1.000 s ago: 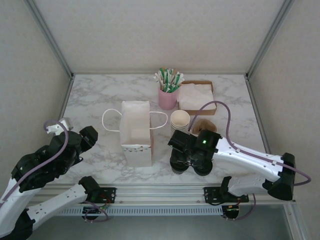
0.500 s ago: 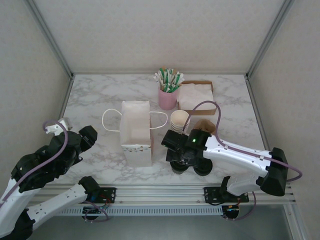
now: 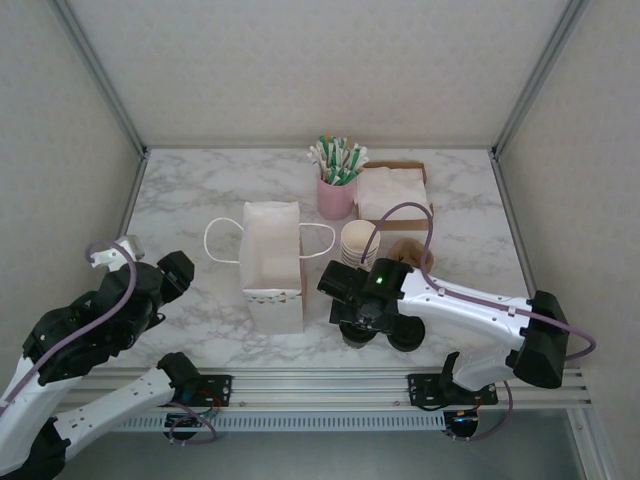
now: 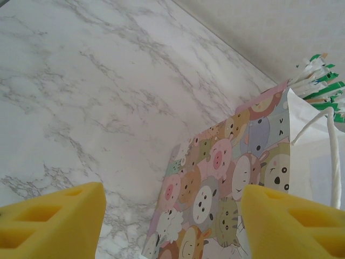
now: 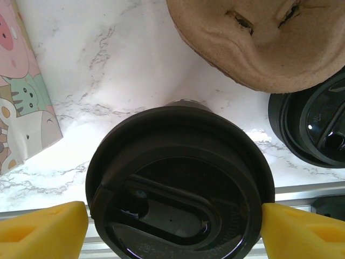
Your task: Pack the takeout coffee
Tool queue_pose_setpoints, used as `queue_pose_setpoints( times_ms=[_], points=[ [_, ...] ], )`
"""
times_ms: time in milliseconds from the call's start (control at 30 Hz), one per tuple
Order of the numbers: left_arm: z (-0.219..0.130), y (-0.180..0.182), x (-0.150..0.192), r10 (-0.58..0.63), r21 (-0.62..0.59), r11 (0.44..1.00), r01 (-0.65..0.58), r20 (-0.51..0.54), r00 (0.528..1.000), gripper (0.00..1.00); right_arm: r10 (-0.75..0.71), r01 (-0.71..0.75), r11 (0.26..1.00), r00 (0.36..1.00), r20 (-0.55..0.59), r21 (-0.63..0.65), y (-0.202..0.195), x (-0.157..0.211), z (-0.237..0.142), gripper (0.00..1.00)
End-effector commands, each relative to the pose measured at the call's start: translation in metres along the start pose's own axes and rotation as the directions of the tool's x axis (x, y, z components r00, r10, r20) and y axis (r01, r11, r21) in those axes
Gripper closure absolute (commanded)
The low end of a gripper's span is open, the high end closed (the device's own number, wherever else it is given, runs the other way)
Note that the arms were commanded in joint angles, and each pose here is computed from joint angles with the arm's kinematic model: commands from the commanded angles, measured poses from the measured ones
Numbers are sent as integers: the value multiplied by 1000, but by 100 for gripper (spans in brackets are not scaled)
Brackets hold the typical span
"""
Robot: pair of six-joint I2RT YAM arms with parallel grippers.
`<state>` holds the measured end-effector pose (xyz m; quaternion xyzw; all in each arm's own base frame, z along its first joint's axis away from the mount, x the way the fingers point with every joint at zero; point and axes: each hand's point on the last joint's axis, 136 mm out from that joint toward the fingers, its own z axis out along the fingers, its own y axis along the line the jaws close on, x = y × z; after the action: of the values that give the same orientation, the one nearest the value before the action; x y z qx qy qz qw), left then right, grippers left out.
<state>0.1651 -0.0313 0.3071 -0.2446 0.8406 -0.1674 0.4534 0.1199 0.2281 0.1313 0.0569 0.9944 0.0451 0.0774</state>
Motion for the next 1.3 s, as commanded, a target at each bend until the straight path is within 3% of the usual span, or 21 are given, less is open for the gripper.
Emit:
queue_pose_setpoints(
  times_ms=[0, 333, 800, 1267],
  points=[
    [0, 2, -2, 5, -4, 1000, -5, 18, 1000, 33, 8, -9, 998, 1000, 14, 58, -9, -2, 9, 17],
    [0, 3, -1, 2, -7, 1000, -2, 17, 1000, 33, -21, 21, 993, 1000, -3, 114, -15, 1, 17, 26],
    [1, 5, -1, 5, -16, 1000, -5, 20, 1000, 33, -114, 131, 966, 990, -88, 223, -31, 14, 46, 27],
    [-1, 4, -1, 4, -6, 1000, -4, 10, 1000, 35, -198, 197, 980, 979, 54, 28, 5, -12, 4, 20]
  ],
)
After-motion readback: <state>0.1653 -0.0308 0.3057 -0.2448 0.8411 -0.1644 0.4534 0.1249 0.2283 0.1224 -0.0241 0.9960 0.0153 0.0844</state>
